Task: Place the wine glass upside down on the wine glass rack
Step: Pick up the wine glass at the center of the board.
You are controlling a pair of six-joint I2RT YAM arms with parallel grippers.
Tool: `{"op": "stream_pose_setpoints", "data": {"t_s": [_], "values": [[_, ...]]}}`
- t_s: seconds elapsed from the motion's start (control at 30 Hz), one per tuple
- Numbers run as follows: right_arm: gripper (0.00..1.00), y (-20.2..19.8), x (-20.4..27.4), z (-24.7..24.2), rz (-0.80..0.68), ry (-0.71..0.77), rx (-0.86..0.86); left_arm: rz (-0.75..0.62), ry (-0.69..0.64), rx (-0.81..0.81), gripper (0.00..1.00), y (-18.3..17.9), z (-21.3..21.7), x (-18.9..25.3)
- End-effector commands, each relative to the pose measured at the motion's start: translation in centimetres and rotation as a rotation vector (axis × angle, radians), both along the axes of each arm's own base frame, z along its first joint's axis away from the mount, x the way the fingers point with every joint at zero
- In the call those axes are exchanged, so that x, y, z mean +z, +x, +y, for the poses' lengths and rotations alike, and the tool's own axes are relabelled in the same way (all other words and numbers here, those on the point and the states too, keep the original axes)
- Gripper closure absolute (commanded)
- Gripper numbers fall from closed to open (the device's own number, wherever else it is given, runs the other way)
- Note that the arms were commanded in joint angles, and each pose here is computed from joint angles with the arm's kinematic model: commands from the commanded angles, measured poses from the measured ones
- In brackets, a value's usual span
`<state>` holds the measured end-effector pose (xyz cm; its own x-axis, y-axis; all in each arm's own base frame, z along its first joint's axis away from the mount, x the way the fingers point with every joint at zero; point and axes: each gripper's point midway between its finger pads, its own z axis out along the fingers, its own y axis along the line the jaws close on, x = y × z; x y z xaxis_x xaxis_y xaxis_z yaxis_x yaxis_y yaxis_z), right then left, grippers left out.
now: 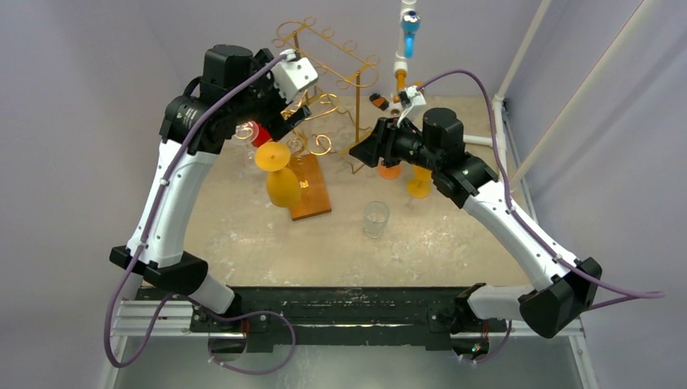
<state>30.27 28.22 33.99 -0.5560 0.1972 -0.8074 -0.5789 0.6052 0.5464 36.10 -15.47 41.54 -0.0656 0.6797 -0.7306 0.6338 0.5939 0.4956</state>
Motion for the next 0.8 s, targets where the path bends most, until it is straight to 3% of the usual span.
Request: {"op": "stream_pose_setpoints", "data": {"t_s": [0.0,0.37,0.77], "values": [[0.39,0.2,-2.5,-3.6,0.001,-0.135,-0.134,0.119,-0.015,0.132,0.03,-3.6,2.7,-0.9],[0.35,-3.7,-16.9,-8.0,0.249,-0.430,-0.176,0.092,-0.088,0.139,0.00,-4.9,2.8,0.3],[0.42,-3.0,-22.1,-8.2,0.309,-0.553,-0.164,0.079,-0.096,0.138,0.00,-5.6,3.1,1.0]]}}
